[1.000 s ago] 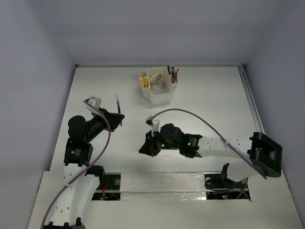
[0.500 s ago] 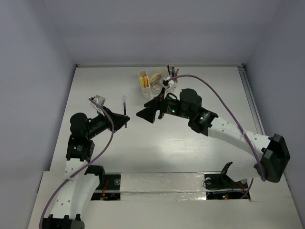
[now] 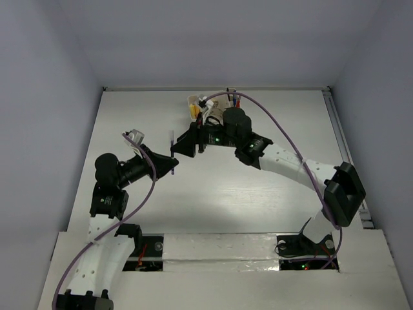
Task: Sort the stationery into containers
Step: Place the pen in the storage box.
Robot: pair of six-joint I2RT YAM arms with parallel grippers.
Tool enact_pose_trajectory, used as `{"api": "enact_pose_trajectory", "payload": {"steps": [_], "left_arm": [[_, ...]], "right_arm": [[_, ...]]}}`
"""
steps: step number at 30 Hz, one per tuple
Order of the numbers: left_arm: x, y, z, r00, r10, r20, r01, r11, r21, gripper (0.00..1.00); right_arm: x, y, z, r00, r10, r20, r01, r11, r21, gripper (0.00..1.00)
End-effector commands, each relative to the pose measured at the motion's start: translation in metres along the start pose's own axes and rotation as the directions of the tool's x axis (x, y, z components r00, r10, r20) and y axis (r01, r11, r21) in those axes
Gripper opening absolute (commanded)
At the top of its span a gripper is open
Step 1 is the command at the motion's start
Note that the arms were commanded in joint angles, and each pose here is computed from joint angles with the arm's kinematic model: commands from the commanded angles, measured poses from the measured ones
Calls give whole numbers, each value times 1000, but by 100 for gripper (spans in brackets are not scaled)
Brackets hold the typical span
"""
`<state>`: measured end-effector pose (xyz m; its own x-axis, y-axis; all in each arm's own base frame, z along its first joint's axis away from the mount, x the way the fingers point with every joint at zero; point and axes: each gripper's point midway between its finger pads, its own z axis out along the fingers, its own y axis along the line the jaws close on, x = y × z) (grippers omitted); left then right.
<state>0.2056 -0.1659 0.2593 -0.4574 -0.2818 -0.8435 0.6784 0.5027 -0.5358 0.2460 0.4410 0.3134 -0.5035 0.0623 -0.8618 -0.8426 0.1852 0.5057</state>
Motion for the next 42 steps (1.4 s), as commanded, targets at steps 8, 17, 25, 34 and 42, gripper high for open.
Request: {"api": "enact_pose_trajectory", "payload": {"steps": [8,17,25,34,42], "left_arm": [[1,-10,3,1000,29,-4,-28,998,59,0],[-5,-2,1,999,40,21,-40,999,-4,21],[-7,-2,0,998,55,36,-54,998,-21,50],[-10,-4,-3,997,67,49,-66,997,-28,54],[-11,-5,-4,996,76,56,-74,997,-28,60]], "right_arm": [[-26,19,13,999,-14,44,19,994,-109,37],[-40,4,6,994,-18,108,19,1000,-8,0],[-97,-83,-53,952,-13,306,-77,957,280,0],[-160,-200,-169,871,-309,381,-105,641,760,0],[-190,-269,-199,858,-447,254,-52,417,907,0]]}}
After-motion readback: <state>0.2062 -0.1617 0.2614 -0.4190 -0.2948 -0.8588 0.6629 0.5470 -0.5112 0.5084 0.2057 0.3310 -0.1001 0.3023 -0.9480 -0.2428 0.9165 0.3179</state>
